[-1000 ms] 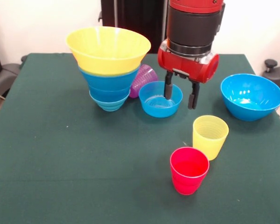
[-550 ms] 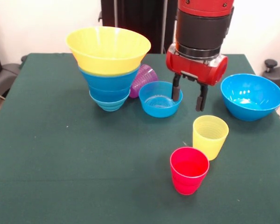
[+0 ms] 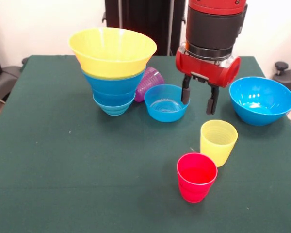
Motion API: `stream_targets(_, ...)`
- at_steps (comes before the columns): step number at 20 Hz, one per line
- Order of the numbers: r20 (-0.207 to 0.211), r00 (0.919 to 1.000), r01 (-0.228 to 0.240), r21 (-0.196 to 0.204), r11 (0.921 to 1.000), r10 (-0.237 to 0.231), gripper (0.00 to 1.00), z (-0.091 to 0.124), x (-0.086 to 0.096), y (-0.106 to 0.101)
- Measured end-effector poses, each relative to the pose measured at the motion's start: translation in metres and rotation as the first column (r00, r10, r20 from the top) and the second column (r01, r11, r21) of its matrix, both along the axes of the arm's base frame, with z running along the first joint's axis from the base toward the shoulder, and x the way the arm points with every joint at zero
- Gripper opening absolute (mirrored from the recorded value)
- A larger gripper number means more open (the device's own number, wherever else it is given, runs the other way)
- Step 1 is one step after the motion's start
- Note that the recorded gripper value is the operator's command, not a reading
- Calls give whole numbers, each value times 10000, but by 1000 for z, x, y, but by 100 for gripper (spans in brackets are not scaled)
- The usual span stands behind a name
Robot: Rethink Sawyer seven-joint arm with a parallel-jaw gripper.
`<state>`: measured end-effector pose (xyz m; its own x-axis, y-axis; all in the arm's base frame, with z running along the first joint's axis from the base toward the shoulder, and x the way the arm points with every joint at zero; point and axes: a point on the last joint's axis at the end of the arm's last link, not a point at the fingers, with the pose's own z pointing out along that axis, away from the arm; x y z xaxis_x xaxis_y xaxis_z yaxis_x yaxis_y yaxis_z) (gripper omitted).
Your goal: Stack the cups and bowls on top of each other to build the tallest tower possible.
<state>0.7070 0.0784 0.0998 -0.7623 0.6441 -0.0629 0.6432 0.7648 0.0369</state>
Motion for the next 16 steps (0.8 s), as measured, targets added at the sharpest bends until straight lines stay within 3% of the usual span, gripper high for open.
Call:
stream_targets(7, 64, 9998, 202, -54, 9998, -201, 100, -6, 2, -5)
stream_targets(16, 427, 9989, 187, -265, 9995, -176, 100, -32, 9, 1)
